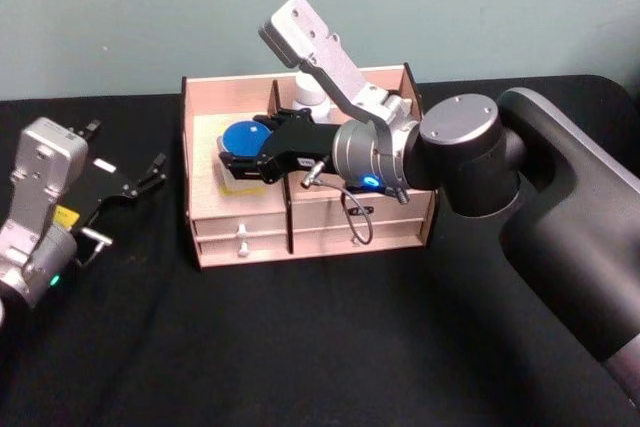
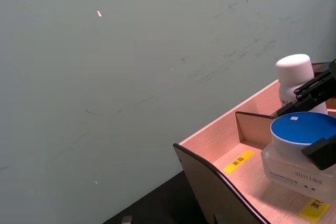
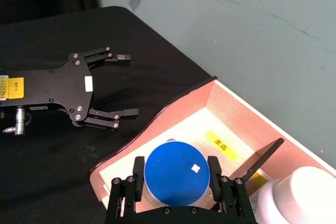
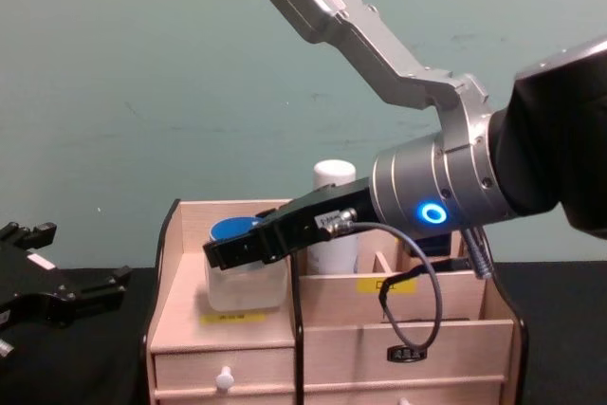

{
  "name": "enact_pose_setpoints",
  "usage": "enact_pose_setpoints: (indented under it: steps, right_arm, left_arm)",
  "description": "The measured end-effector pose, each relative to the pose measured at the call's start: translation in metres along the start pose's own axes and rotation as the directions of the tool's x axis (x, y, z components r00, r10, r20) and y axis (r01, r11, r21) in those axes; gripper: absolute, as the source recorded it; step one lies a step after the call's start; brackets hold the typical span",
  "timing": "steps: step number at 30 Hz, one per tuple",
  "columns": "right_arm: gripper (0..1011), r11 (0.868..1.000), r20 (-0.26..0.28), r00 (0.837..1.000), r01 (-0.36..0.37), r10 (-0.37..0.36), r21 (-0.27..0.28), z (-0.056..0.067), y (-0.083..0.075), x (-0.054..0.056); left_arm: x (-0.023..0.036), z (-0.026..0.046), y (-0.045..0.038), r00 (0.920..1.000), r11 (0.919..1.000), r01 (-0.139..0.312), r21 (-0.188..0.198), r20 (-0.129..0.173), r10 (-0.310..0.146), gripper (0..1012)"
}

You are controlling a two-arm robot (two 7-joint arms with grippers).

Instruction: Pick up the facial cleanser and watermelon frost from the table and place them into the tiered storage box.

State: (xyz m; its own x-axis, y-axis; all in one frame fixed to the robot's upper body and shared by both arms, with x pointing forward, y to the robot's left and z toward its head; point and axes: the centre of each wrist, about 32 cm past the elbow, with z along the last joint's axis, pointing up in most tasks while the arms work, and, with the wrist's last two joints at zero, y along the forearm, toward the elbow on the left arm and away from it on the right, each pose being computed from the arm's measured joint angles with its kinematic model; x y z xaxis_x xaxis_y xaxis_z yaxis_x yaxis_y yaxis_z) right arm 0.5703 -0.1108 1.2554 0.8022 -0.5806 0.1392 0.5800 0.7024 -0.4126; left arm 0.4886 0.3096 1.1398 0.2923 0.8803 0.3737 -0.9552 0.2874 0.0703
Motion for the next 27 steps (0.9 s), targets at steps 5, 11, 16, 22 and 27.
enact_pose_setpoints:
  steps: [5,11,16,22,27]
  right_arm:
    - [730,1.0,0.0,1.0,0.0,0.0,0.0,-0.0002,-0.0001,0.0001]
    - [730,1.0,0.0,1.0,0.0,0.0,0.0,-0.0003,-0.0002,0.0002]
    - [730,1.0,0.0,1.0,0.0,0.0,0.0,-0.0003,-0.0002,0.0003]
    - [754,1.0,0.0,1.0,0.0,0.0,0.0,-0.0003,-0.0004,0.0003]
    - [893,1.0,0.0,1.0,0.0,0.0,0.001,-0.0002,-0.0005,0.0003]
  left_arm:
    - [0.0,0.0,0.0,1.0,1.0,0.0,0.0,0.0,0.0,1010]
    - [0.0,0.0,0.0,1.0,1.0,0.0,0.0,0.0,0.0,1010]
    - [0.0,0.0,0.0,1.0,1.0,0.0,0.0,0.0,0.0,1010]
    - [0.0,0.0,0.0,1.0,1.0,0.0,0.0,0.0,0.0,1010]
    - [0.0,0.0,0.0,1.0,1.0,0.0,0.0,0.0,0.0,1010]
